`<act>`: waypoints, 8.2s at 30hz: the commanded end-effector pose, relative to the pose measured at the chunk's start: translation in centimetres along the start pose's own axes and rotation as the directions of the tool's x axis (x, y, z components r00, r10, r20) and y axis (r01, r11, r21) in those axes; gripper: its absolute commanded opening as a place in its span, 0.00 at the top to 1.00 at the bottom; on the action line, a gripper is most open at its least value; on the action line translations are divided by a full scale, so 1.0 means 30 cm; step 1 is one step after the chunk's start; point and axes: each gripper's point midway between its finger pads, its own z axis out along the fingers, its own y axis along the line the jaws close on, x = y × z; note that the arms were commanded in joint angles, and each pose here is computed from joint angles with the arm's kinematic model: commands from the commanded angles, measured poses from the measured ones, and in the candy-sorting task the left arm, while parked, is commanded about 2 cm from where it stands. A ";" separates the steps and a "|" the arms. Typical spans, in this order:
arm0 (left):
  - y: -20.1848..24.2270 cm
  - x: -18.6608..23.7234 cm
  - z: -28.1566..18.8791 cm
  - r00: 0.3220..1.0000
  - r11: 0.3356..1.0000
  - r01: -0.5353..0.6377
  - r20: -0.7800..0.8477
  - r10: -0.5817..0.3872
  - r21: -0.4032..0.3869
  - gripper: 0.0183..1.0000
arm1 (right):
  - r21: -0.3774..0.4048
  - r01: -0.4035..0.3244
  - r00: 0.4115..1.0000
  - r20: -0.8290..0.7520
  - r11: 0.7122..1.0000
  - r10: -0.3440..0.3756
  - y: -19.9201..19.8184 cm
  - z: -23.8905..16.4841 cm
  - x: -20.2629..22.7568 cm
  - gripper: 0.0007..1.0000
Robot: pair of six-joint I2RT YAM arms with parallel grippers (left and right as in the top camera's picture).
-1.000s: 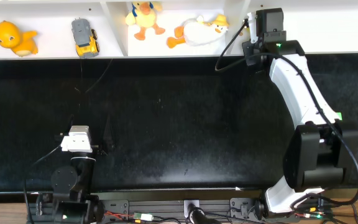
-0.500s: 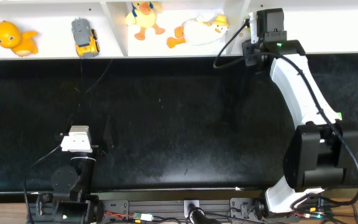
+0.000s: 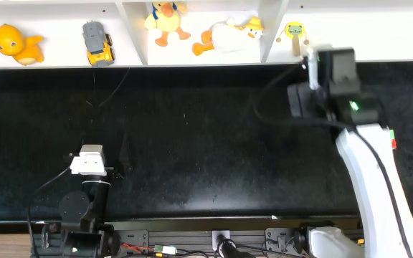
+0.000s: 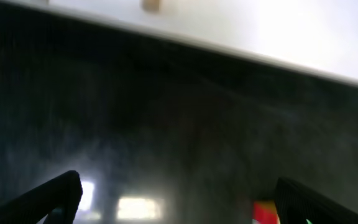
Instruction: Store Toys
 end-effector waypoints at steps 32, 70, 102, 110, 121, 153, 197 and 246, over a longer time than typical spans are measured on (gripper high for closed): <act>0.000 -0.003 -0.002 1.000 1.000 -0.007 0.008 0.007 -0.002 0.00 | -0.066 -0.077 0.995 0.052 0.995 0.081 -0.496 0.018 0.379 0.00; 0.000 -0.003 -0.002 1.000 1.000 -0.007 0.008 0.007 -0.002 0.00 | -0.109 -0.226 0.974 -0.056 0.968 0.221 -0.458 0.401 0.643 0.00; 0.000 -0.003 -0.002 1.000 1.000 -0.007 0.008 0.007 -0.002 0.00 | -0.079 -0.388 0.921 0.004 0.918 0.390 -0.509 0.381 0.562 0.42; 0.000 -0.003 -0.002 1.000 1.000 -0.007 0.008 0.007 -0.002 0.00 | -0.076 -0.299 0.949 0.084 0.951 0.305 -0.570 0.281 0.293 0.44; 0.000 -0.003 -0.002 1.000 1.000 -0.007 0.008 0.007 -0.002 0.00 | -0.043 -0.181 0.981 0.063 0.983 0.183 -0.543 0.287 0.131 0.45; 0.000 -0.003 -0.002 1.000 1.000 -0.007 0.008 0.007 -0.002 0.00 | 0.071 -0.314 0.940 -0.118 0.947 0.320 -0.503 0.251 0.529 0.24; 0.000 -0.003 -0.002 1.000 1.000 -0.007 0.008 0.007 -0.002 0.00 | -0.049 -0.338 0.917 -0.243 0.940 0.318 -0.425 0.432 0.624 0.26; 0.000 -0.003 -0.002 1.000 1.000 -0.007 0.008 0.007 -0.002 0.00 | -0.060 -0.288 0.957 0.026 0.956 0.290 -0.564 0.388 -0.123 0.54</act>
